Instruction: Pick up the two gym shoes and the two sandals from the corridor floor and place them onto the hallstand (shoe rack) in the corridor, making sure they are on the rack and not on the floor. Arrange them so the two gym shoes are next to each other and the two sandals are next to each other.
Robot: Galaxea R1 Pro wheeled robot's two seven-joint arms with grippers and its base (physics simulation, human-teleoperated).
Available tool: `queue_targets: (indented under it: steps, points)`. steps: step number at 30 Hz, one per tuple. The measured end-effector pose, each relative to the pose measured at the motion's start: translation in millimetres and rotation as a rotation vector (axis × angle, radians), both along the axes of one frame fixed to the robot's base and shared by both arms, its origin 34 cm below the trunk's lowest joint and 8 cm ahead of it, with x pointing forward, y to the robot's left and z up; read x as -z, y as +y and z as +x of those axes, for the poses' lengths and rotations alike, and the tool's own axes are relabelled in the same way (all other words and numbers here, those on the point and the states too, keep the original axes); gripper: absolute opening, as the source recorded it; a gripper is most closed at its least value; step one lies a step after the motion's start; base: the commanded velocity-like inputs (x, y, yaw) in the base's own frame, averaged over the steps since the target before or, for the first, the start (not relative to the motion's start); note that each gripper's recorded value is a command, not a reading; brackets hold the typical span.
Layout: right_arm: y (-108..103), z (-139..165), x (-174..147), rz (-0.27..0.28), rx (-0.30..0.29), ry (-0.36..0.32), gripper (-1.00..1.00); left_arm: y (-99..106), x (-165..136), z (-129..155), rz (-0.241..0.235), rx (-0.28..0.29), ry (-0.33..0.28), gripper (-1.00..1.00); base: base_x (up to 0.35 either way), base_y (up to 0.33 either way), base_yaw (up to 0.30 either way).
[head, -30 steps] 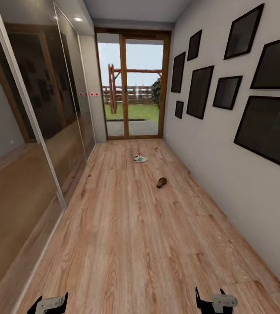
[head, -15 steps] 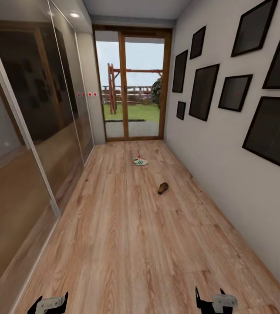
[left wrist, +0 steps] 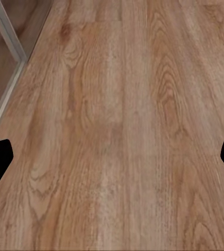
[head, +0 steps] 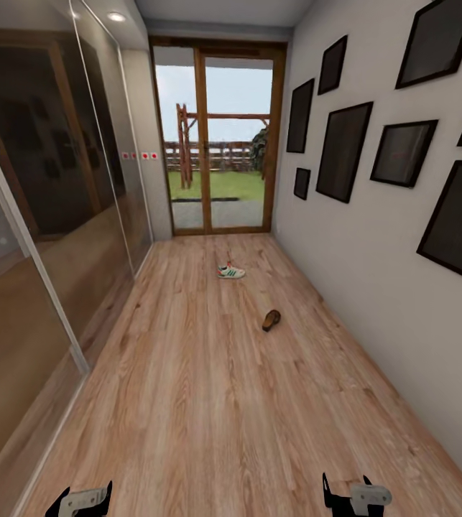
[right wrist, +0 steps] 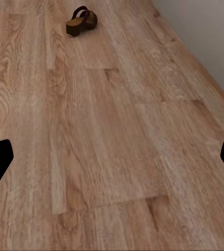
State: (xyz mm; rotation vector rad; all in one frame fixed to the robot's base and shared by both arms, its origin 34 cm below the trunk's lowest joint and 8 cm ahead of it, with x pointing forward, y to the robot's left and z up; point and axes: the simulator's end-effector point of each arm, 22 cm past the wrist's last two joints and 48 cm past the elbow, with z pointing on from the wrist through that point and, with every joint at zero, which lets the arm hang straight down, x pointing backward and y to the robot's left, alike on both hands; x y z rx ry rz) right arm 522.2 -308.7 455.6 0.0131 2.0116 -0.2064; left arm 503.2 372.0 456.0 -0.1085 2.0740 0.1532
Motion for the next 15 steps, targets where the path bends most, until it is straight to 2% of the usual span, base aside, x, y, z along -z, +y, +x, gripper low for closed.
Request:
queue_targets:
  steps: [15]
  points:
    - [0.0, 0.0, 0.0, 0.0, 0.0, 0.0, 1.0, 0.0, -0.1, 0.0, 0.0, 0.0, -0.001, 1.0, 0.337, 0.0, 0.0]
